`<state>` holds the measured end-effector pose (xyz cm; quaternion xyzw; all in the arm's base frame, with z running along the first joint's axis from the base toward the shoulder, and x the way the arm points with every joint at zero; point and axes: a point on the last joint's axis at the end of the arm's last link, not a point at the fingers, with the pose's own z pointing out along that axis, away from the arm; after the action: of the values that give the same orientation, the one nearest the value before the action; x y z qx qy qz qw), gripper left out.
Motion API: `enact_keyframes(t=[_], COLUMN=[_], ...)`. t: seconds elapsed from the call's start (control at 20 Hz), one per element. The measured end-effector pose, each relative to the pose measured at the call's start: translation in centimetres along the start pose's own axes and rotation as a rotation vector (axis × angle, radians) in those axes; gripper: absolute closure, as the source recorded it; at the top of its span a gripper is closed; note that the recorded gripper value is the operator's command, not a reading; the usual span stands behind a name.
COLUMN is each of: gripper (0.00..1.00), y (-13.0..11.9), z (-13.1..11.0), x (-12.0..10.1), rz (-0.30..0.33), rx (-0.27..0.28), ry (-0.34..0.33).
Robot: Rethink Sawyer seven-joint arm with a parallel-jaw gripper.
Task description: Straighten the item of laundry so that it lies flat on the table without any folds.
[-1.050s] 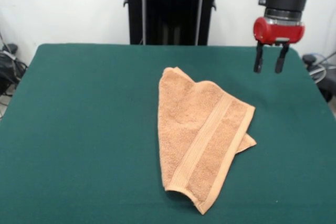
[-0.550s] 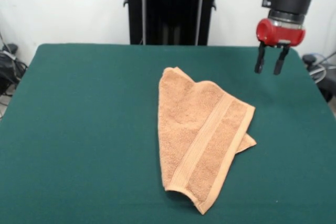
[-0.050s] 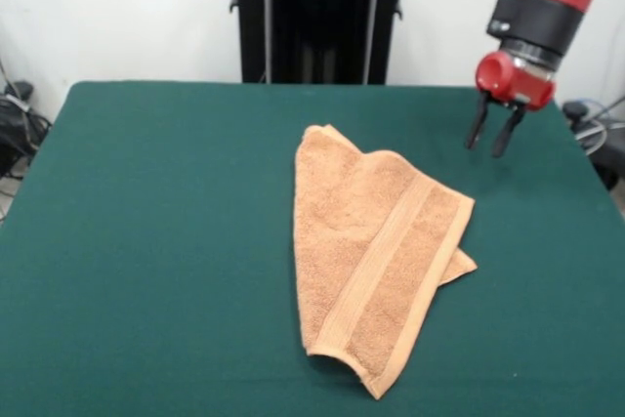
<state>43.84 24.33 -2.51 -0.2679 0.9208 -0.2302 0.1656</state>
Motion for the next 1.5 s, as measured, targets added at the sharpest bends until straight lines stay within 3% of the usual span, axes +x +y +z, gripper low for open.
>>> enact_keyframes(t=[0.6, 0.65, 0.9, 1.2, 1.5], gripper=[0.0, 0.0, 0.0, 0.0, 0.0], y=[-2.4, -2.9, -3.7, -3.8, -3.6], z=[1.1, 1.0, 1.0, 1.5, 2.7], x=[0.4, 0.3, -0.1, -0.6, 0.1], rz=[-0.084, -0.103, -0.133, -0.143, -0.143], rx=[0.258, 0.311, 0.426, 0.5, 0.514], ry=[-0.034, -0.051, -0.091, -0.119, -0.112])
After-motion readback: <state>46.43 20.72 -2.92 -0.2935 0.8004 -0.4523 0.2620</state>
